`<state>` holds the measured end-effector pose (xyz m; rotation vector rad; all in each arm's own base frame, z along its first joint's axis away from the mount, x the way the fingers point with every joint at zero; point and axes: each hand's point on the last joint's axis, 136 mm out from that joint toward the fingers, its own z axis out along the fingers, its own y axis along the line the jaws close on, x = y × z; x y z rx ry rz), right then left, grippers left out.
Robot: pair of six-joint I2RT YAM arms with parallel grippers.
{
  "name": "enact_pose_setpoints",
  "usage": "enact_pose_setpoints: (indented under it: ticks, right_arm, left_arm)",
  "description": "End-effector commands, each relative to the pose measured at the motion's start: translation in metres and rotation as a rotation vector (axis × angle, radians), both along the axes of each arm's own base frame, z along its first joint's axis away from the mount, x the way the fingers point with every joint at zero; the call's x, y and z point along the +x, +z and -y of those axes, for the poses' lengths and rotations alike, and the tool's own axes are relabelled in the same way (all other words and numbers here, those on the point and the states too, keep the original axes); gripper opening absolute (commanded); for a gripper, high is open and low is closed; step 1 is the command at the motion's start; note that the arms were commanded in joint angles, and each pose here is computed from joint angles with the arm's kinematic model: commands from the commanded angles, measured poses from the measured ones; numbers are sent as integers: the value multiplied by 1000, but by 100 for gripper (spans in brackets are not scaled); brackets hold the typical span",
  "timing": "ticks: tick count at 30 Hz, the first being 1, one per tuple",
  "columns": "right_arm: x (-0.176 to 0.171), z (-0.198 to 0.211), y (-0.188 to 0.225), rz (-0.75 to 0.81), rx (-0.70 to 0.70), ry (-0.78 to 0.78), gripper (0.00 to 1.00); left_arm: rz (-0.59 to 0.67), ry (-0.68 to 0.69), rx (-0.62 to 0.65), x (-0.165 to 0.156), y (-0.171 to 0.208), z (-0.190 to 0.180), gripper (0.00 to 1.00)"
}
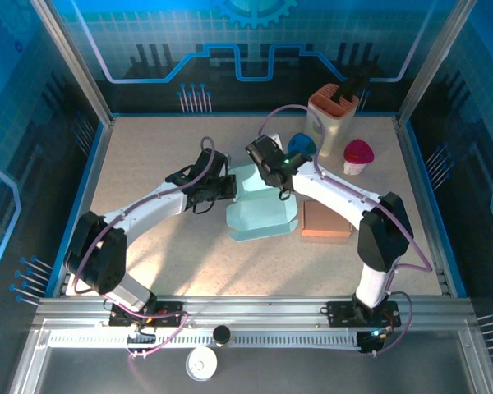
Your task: Fold the paper box
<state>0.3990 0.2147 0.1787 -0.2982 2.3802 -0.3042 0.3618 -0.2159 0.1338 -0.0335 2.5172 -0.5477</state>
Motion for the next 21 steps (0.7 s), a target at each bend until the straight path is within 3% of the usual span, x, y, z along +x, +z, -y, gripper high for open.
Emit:
enact_pose_setpoints:
  ticks: [1, 4, 15, 16, 18, 21]
  right_arm:
    - [12, 2, 12, 40, 17, -23, 14]
    - [12, 6, 12, 55, -6, -47, 0]
    - [6, 10, 7, 101, -136, -115, 0]
    - [6, 10, 7, 97, -124, -113, 1]
    - [3, 7, 9, 89, -71, -86, 17]
    - [-4, 4, 10, 73, -12, -57, 30]
  left_arm:
    - [27, -22, -4, 0, 17, 5, 0]
    - [26, -23, -2, 1, 17, 7, 0]
    - [20, -9, -2, 2, 14, 10, 0]
    - [18, -7, 0, 2, 13, 9, 0]
    - [18, 1, 6, 2, 12, 7, 0]
    - [22, 19, 5, 3, 13, 4, 0]
